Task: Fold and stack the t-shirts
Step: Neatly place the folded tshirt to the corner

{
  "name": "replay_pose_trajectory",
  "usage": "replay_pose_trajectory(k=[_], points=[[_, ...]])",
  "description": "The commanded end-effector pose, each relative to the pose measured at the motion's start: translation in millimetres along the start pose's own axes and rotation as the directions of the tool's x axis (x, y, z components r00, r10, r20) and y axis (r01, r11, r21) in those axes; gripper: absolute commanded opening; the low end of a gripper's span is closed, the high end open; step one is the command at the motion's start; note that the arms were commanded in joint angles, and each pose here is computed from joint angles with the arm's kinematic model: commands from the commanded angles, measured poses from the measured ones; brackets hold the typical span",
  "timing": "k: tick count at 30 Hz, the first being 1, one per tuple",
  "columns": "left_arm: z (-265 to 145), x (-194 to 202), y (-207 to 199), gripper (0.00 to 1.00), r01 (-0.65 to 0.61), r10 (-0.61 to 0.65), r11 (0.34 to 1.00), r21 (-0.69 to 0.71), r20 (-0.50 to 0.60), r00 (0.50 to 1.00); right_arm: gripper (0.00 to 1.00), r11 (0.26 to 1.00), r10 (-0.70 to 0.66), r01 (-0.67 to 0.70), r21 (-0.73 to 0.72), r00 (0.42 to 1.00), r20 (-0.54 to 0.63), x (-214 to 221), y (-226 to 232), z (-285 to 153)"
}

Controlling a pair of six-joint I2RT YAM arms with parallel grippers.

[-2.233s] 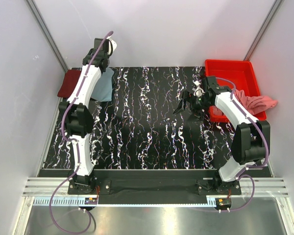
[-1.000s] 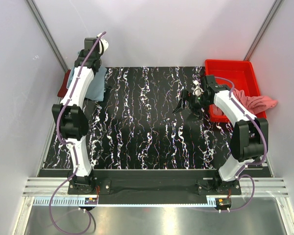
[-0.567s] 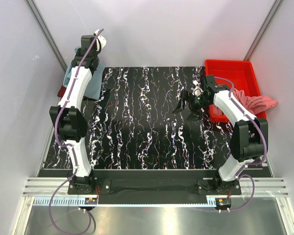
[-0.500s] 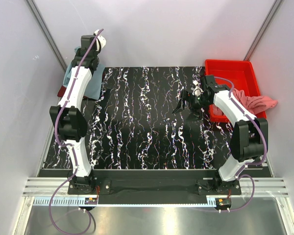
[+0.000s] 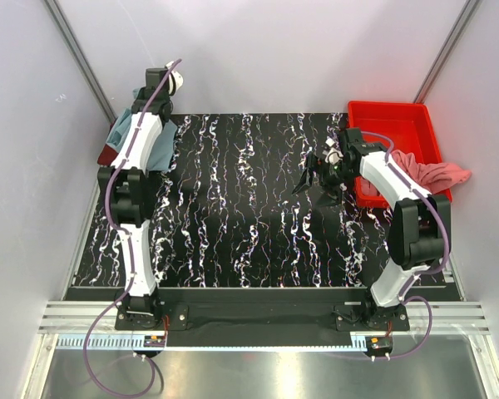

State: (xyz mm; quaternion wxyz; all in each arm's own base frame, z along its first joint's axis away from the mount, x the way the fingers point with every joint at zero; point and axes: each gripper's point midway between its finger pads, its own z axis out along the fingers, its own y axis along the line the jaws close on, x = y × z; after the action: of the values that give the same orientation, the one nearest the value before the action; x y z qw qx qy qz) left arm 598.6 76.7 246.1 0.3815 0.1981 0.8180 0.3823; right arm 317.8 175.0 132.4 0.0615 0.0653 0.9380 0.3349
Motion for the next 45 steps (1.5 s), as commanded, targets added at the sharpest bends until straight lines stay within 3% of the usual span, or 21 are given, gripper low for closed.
replay_pose_trajectory(k=[1, 18, 26, 29, 30, 31, 32, 34, 37, 42, 45], points=[[-4, -31, 49, 0.0, 0.069, -0.055, 0.988, -0.14, 0.102, 0.993, 1.0, 0.999, -0.037, 0.037, -0.013, 0.999, 0.006, -5, 9, -2], [59, -7, 23, 0.0, 0.087, -0.076, 0.987, -0.132, 0.082, 0.994, 1.0, 1.0, -0.015, 0.015, 0.011, 1.0, -0.022, -16, 2, 11], [109, 34, 2, 0.0, 0.103, -0.101, 0.982, -0.157, 0.022, 0.995, 1.0, 0.999, -0.006, 0.007, 0.035, 0.999, -0.037, -16, -5, 17], [127, 47, 6, 0.0, 0.126, -0.125, 0.965, -0.23, 0.019, 0.992, 1.0, 0.999, -0.007, 0.008, 0.041, 0.999, -0.04, -17, -7, 19], [133, 57, 9, 0.04, 0.134, -0.135, 0.96, -0.246, 0.011, 0.991, 1.0, 0.999, -0.005, 0.007, 0.042, 0.999, -0.044, -17, -8, 20], [140, 58, 8, 0.26, 0.155, -0.153, 0.951, -0.268, 0.026, 0.988, 1.0, 0.999, -0.007, 0.009, 0.045, 0.999, -0.047, -17, -9, 20], [142, 63, 10, 0.41, 0.166, -0.167, 0.942, -0.292, 0.02, 0.986, 1.0, 0.999, -0.007, 0.009, 0.046, 0.999, -0.049, -17, -10, 22], [144, 65, 17, 0.61, 0.181, -0.183, 0.928, -0.327, 0.025, 0.983, 1.0, 0.999, 0.0, 0.003, 0.041, 0.998, -0.056, -17, -11, 24], [129, 45, 36, 0.79, 0.256, -0.244, 0.911, -0.325, 0.077, 0.967, 1.0, 1.0, 0.008, -0.007, 0.024, 0.998, -0.063, -16, -7, 25], [62, -15, 97, 0.95, 0.356, -0.29, 0.865, -0.355, 0.227, 0.93, 1.0, 1.0, -0.011, 0.013, 0.029, 0.999, -0.043, -15, -1, 18], [33, -30, 108, 0.99, 0.39, -0.312, 0.847, -0.361, 0.256, 0.915, 1.0, 1.0, -0.016, 0.016, 0.02, 1.0, -0.023, -16, 5, 11]])
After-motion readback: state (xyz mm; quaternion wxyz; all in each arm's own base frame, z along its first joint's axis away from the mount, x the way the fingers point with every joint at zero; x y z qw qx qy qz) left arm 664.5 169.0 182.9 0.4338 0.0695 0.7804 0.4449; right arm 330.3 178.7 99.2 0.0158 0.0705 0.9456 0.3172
